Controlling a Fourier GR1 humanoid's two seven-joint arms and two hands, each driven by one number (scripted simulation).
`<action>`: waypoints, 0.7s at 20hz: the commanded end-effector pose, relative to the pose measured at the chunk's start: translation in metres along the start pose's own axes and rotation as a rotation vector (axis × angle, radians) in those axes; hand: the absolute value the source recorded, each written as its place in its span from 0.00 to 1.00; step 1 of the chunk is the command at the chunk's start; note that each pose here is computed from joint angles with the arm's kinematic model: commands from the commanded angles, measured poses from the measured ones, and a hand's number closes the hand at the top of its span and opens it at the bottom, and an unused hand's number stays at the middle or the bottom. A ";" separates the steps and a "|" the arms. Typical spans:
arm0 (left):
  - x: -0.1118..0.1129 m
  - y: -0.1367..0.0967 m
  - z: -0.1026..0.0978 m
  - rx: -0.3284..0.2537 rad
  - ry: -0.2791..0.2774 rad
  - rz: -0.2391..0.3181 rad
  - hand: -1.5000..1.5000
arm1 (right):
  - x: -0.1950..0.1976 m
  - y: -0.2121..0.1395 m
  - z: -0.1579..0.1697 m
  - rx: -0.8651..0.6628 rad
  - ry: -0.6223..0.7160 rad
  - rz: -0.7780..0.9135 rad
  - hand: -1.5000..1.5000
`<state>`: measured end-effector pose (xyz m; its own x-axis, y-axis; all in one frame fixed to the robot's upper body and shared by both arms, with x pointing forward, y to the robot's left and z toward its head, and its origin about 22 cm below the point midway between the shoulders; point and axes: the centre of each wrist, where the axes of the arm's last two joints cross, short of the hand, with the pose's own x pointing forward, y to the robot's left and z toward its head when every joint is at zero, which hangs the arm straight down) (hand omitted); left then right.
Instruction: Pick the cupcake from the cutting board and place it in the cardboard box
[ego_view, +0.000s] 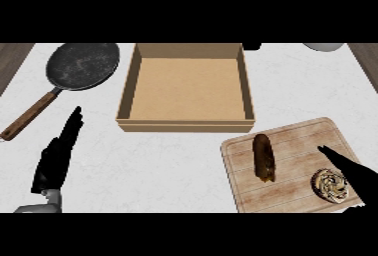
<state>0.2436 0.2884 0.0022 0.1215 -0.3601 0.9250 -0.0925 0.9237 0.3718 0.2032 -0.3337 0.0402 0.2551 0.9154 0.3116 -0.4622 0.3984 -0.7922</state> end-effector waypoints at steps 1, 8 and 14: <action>-0.015 0.005 -0.005 0.011 0.013 -0.003 0.50 | -0.008 0.007 -0.020 0.027 -0.004 -0.020 0.00; 0.028 0.005 0.002 0.005 -0.009 0.009 0.50 | 0.012 0.006 -0.010 -0.187 -0.015 0.073 1.00; 0.009 0.002 -0.004 -0.019 -0.005 0.023 0.50 | 0.034 -0.019 -0.039 -0.270 -0.180 0.160 1.00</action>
<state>0.2402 0.2881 0.0081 0.1201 -0.3548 0.9272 -0.0938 0.9257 0.3663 0.2158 -0.3316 0.0402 0.1573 0.9528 0.2596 -0.2889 0.2958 -0.9105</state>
